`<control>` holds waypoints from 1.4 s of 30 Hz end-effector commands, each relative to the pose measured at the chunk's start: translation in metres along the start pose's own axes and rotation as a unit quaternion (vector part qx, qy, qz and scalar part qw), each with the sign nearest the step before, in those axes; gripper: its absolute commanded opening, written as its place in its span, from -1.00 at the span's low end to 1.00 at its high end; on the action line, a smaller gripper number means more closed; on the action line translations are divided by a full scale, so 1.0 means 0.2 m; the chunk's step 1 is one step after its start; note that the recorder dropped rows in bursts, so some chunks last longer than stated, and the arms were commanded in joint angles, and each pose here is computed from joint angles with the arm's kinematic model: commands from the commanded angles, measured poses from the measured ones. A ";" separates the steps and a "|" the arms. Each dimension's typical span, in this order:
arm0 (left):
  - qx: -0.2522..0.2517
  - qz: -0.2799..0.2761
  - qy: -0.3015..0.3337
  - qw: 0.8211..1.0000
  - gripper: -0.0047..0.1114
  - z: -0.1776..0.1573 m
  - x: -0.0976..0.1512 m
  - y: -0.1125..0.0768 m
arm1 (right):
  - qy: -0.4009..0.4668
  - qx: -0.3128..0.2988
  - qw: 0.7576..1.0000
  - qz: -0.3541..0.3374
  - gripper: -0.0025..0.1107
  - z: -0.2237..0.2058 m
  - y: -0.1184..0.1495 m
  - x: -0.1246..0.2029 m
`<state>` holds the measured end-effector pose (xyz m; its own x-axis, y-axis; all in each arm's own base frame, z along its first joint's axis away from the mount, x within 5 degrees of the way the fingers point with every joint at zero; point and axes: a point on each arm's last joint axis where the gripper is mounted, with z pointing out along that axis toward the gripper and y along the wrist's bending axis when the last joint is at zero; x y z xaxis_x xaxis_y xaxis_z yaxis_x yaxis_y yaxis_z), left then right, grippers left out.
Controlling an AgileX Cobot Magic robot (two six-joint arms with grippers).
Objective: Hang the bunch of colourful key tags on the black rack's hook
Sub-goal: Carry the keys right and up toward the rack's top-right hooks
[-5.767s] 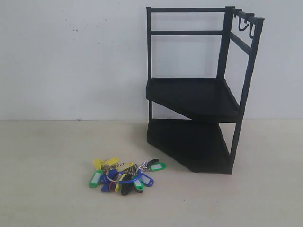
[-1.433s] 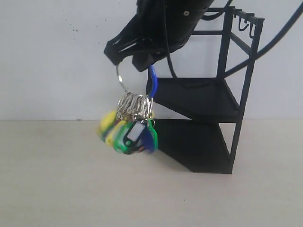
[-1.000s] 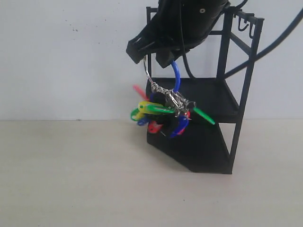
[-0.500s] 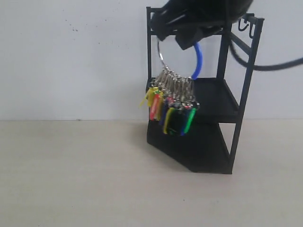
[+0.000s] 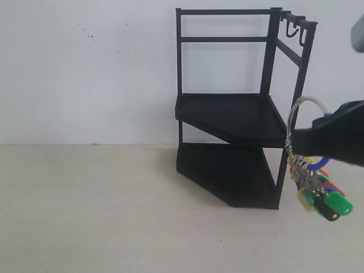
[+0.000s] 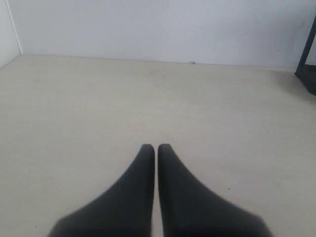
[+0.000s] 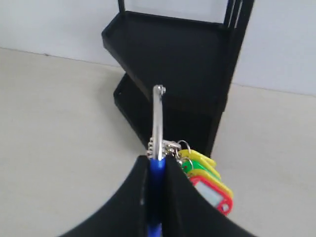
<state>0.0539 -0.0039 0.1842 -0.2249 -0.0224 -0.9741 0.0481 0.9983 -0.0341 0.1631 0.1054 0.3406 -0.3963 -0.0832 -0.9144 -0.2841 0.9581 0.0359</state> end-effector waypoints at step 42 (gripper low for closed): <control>-0.001 -0.004 -0.003 1.000 -0.84 0.00 -0.01 0.00 | -0.069 0.162 0.984 -0.038 -0.96 0.54 -0.42 -0.27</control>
<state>0.0539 -0.0039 0.1842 -0.2249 -0.0224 -0.9741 0.0481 0.9983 -0.0341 0.2932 0.0588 0.3320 -0.2879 -0.1053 -0.9519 -0.0240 0.9944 -0.1028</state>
